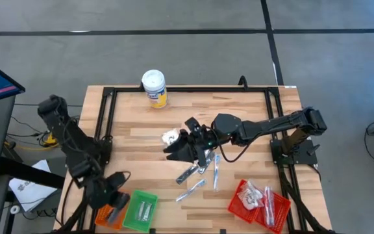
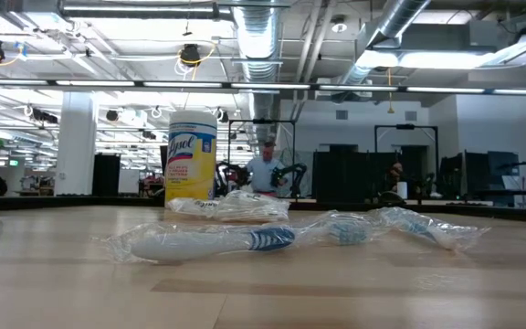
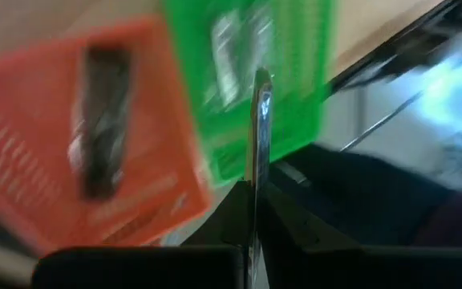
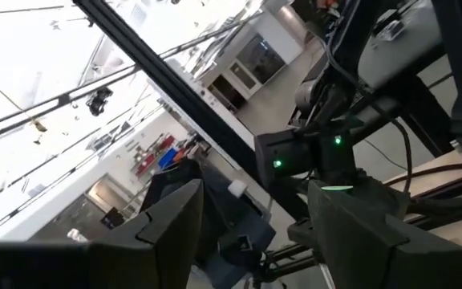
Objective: Pick & Place Travel size toiletries
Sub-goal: Put the black comb into the orange basket
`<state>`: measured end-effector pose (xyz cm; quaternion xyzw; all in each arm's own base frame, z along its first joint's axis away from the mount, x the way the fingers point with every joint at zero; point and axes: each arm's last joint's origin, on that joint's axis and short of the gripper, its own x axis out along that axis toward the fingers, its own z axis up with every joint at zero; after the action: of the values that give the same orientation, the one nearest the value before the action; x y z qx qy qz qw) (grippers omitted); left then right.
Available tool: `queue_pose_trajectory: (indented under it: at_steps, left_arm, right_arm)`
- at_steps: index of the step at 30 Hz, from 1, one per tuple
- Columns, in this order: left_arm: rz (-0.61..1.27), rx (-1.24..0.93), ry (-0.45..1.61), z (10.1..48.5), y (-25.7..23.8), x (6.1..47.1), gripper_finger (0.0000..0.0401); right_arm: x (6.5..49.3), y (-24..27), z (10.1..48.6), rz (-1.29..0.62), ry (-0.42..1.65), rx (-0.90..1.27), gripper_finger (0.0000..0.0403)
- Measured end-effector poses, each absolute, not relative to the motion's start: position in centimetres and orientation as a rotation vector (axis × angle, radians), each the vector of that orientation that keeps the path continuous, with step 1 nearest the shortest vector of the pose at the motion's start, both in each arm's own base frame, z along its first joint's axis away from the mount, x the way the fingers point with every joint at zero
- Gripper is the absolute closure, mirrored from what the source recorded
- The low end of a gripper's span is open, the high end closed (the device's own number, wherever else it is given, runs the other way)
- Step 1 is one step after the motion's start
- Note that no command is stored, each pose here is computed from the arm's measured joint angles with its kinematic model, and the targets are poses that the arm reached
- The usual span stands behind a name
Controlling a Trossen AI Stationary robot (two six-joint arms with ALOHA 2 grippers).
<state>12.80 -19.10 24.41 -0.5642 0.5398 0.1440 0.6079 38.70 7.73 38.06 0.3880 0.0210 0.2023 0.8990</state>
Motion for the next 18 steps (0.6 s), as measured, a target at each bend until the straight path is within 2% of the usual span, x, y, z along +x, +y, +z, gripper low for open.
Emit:
queue_pose_trajectory:
  at_steps: [7,18]
  left_arm:
    - [0.426,-1.142,1.538,22.2,-20.5,11.2,0.0396]
    - [0.416,-0.916,1.521,20.7,-20.5,11.2,0.0396]
  right_arm:
    - [38.7,7.8,38.1,0.437,0.051,0.797,0.0184]
    - [38.7,7.8,38.1,0.445,0.054,0.796,0.0183]
